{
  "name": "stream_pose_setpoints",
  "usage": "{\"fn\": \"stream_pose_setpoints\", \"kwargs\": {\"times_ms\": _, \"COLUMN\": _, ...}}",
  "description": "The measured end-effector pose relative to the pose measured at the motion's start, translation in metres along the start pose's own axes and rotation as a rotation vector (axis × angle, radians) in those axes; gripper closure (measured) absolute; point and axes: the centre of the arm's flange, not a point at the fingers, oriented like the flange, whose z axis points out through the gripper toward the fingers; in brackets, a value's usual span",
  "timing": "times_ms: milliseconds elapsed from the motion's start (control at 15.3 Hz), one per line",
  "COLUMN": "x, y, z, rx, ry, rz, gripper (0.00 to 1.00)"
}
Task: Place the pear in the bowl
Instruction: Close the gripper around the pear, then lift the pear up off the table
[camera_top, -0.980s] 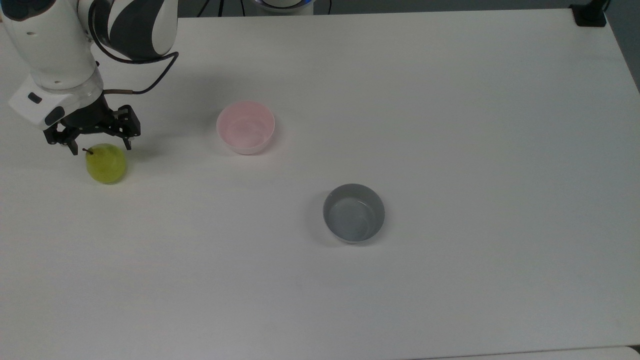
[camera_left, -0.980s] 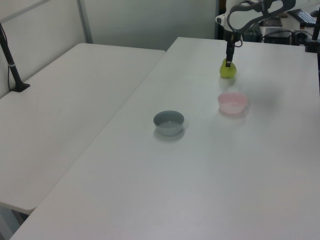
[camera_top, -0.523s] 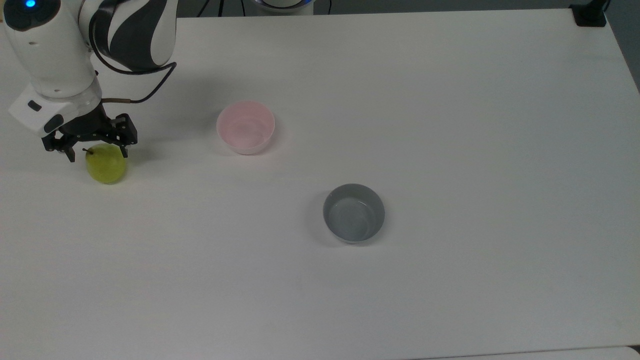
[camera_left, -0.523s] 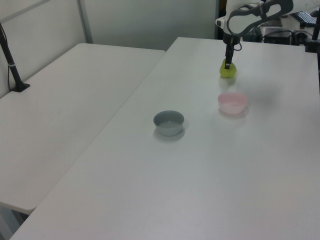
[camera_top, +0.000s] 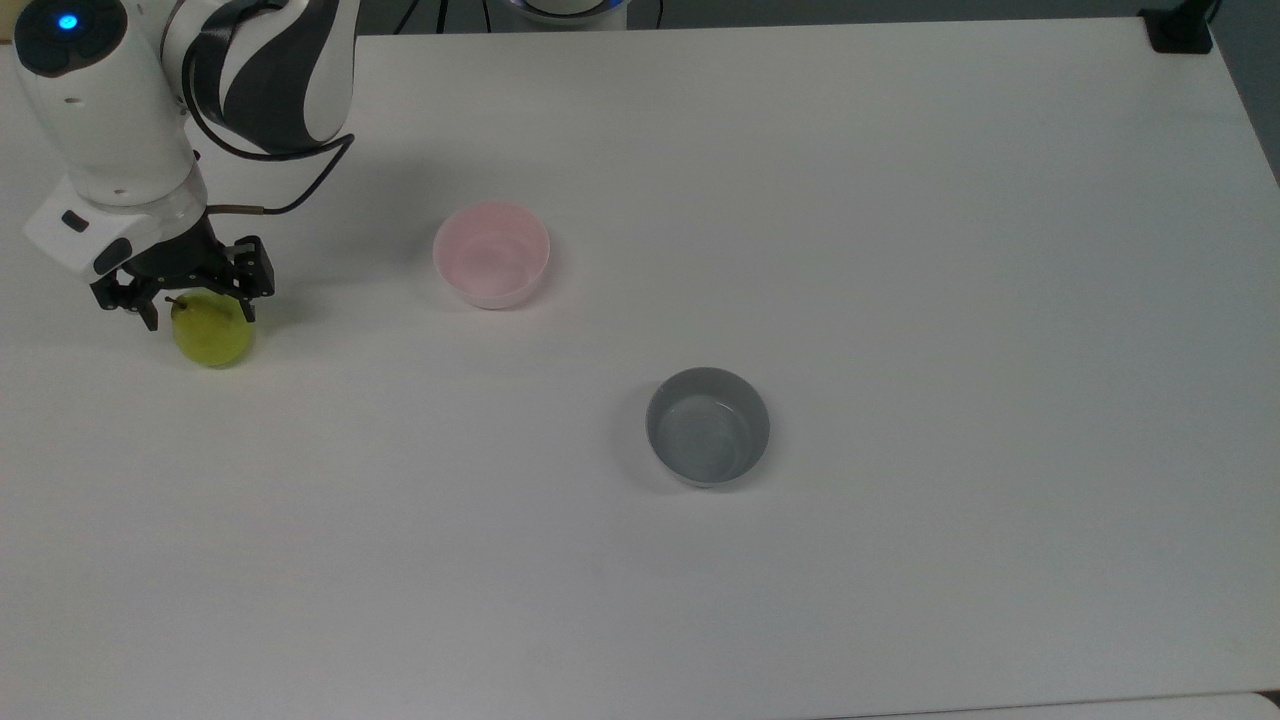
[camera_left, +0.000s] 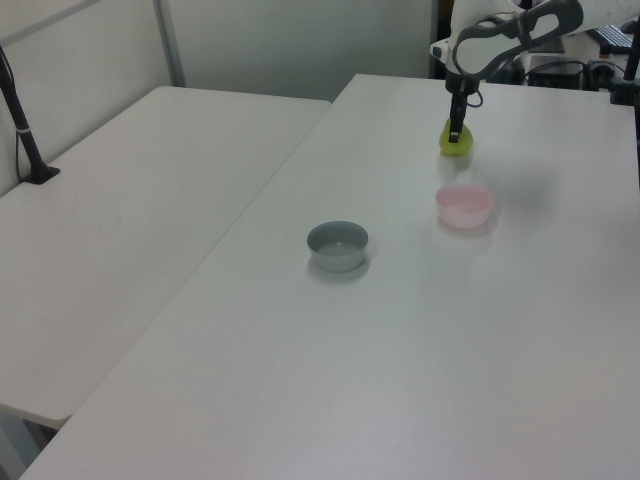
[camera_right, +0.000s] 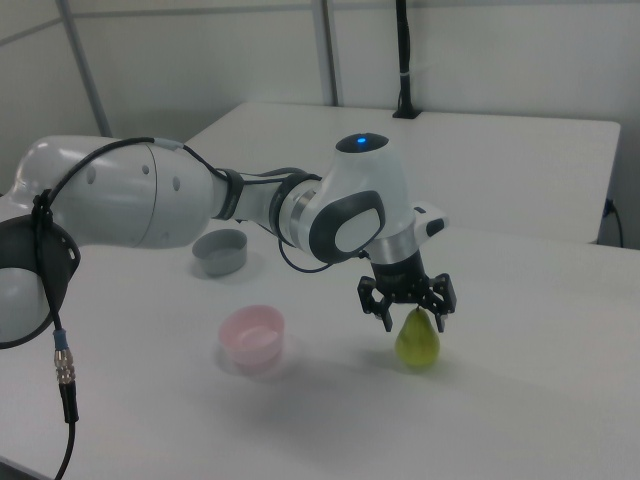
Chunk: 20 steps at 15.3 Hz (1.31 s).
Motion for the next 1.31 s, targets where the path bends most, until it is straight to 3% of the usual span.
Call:
{"fn": "stream_pose_setpoints", "kwargs": {"times_ms": 196, "x": -0.001, "y": -0.001, "z": 0.004, "rx": 0.001, "ry": -0.007, "rz": -0.002, "gripper": 0.14}}
{"fn": "stream_pose_setpoints", "kwargs": {"times_ms": 261, "x": -0.001, "y": -0.001, "z": 0.006, "rx": 0.001, "ry": -0.010, "rz": -0.004, "gripper": 0.20}}
{"fn": "stream_pose_setpoints", "kwargs": {"times_ms": 327, "x": -0.001, "y": 0.000, "z": 0.005, "rx": -0.001, "ry": -0.009, "rz": -0.004, "gripper": 0.36}}
{"fn": "stream_pose_setpoints", "kwargs": {"times_ms": 1306, "x": -0.007, "y": 0.002, "z": -0.009, "rx": 0.023, "ry": -0.039, "rz": 0.004, "gripper": 0.37}}
